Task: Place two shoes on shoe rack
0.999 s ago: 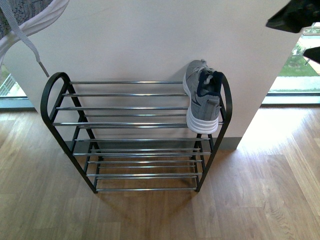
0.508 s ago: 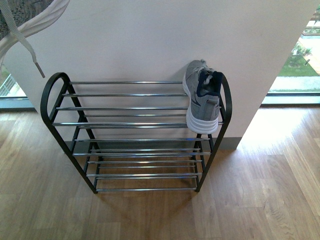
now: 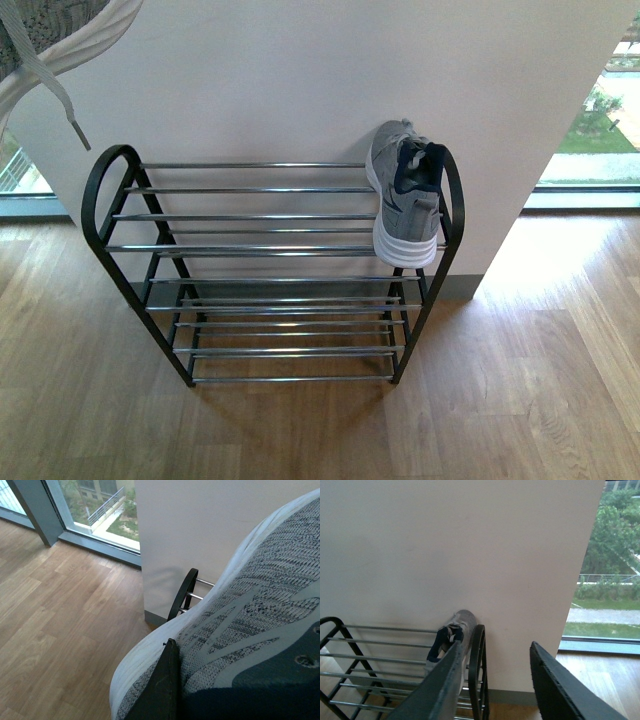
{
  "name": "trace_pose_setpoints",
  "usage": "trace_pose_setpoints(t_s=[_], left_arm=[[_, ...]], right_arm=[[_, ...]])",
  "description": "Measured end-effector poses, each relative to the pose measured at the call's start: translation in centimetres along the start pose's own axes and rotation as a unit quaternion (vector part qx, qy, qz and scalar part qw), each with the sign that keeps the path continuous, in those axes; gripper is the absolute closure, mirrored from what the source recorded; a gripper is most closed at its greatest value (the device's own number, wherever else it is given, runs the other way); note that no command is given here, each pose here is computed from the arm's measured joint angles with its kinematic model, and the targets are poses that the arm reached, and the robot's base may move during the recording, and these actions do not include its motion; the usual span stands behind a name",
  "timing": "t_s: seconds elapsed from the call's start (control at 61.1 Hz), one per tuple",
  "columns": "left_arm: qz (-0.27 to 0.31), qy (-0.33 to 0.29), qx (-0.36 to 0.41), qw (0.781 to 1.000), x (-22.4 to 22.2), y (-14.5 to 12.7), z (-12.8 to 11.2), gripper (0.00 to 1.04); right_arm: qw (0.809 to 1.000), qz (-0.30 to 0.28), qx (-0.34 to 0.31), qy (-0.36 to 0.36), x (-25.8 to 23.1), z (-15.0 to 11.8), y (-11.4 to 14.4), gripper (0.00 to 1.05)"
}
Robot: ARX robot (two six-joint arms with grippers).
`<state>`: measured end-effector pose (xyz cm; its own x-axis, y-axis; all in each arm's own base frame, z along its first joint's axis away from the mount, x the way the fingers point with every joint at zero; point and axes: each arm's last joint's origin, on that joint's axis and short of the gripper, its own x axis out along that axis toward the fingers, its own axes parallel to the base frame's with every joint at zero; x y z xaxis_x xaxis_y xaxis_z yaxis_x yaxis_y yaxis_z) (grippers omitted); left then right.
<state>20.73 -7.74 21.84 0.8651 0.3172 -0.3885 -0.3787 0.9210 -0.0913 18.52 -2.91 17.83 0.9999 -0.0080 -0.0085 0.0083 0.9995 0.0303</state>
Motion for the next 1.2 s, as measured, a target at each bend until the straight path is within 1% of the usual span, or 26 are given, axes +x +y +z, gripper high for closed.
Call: trace_pose_setpoints(t_s=[0.229, 0.295, 0.426, 0.508, 0.606, 1.196], left_arm=[[0.0, 0.0, 0.0, 1.0, 0.0, 0.0, 0.0, 1.03], [0.0, 0.0, 0.0, 1.0, 0.0, 0.0, 0.0, 1.03], [0.0, 0.0, 0.0, 1.0, 0.0, 0.0, 0.0, 1.03], [0.0, 0.0, 0.0, 1.0, 0.0, 0.0, 0.0, 1.03], [0.0, 0.0, 0.0, 1.0, 0.0, 0.0, 0.0, 1.03], [0.0, 0.0, 0.0, 1.0, 0.0, 0.0, 0.0, 1.03]], right_arm=[[1.0, 0.001, -0.009, 0.003, -2.0, -0.7, 1.1, 1.03], [1.0, 0.003, -0.012, -0.006, -2.4, -1.1, 1.3, 1.03], [1.0, 0.002, -0.011, 0.006, -3.2, -1.8, 1.6, 1.03], [1.0, -0.009, -0.012, 0.005, -3.6, -1.8, 2.2, 1.03], [1.0, 0.005, -0.012, -0.001, -4.0, -1.5, 2.8, 1.03], [1.0, 0.003, -0.012, -0.013, -6.3, -0.7, 2.8, 1.03]])
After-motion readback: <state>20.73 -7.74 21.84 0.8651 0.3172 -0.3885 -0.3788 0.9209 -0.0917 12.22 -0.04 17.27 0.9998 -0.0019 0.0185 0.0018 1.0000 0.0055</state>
